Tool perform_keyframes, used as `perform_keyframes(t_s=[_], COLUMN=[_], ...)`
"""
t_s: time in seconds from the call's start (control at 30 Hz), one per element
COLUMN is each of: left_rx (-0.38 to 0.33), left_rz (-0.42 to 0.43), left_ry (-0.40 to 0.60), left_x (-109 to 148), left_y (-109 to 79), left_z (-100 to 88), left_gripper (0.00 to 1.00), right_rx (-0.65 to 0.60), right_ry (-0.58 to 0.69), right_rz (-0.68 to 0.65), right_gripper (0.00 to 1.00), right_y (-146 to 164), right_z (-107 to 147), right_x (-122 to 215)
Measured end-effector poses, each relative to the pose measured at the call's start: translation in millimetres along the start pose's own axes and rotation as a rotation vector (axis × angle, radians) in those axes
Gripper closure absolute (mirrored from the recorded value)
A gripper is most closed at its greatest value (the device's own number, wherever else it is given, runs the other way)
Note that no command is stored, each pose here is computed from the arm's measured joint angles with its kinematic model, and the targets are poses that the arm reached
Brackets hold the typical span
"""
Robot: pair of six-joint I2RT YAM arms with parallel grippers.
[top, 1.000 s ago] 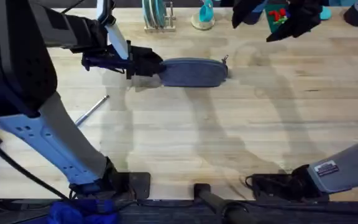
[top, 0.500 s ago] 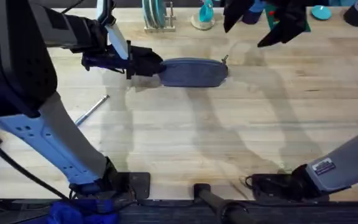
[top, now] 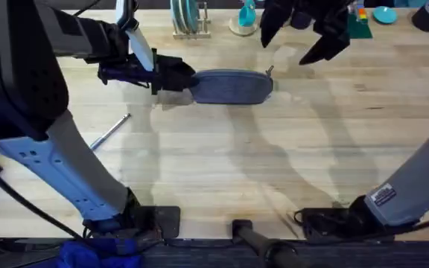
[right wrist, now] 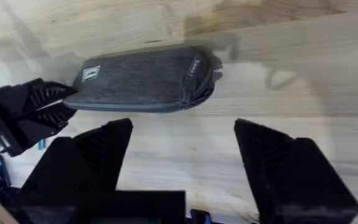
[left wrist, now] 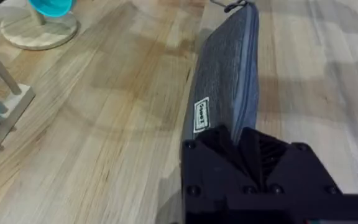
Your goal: Unzip the bag, pick up the pens from the table one at a time and place them inside, then zip the bag closed.
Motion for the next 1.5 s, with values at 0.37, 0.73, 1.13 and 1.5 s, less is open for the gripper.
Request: perform_keyframes(t_s=[0.37,0.73,1.13,1.5], left_rx=[0.0,0.0,0.0,0.0], left_rz=[0.0,0.0,0.0,0.0], left_ry=[0.0,0.0,0.0,0.0], left_x=[0.0,0.0,0.0,0.0], left_y=[0.0,0.0,0.0,0.0], left_z=[0.0,0.0,0.0,0.0], left_gripper=[0.962,0.962,0.961,0.962], right_rx=[-0.017,-0.023,-0.023,-0.029], right_ry=[0.052,0.098,0.145,0.16], right_rz=[-0.021,-0.022,-0.007,-0.002], right_gripper=[0.026,0.04,0.095,0.127], right_y=[0.5,2.1,5.4,4.3], right_z=[-10.8,-12.1,-11.7,-11.2], right_x=[-29.1,-47.3,-68.2,-72.7])
Point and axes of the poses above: each hand's point on the last joint's axis, 136 mm out from that joint toward the fingers, its own x axis back along the fingers, its own y axis along the line the jaws close on, z = x × y, the point moved 7 cm from there along x, back along the fingers, and after that the axes turned 11 degrees about x, right-handed, at the moved point
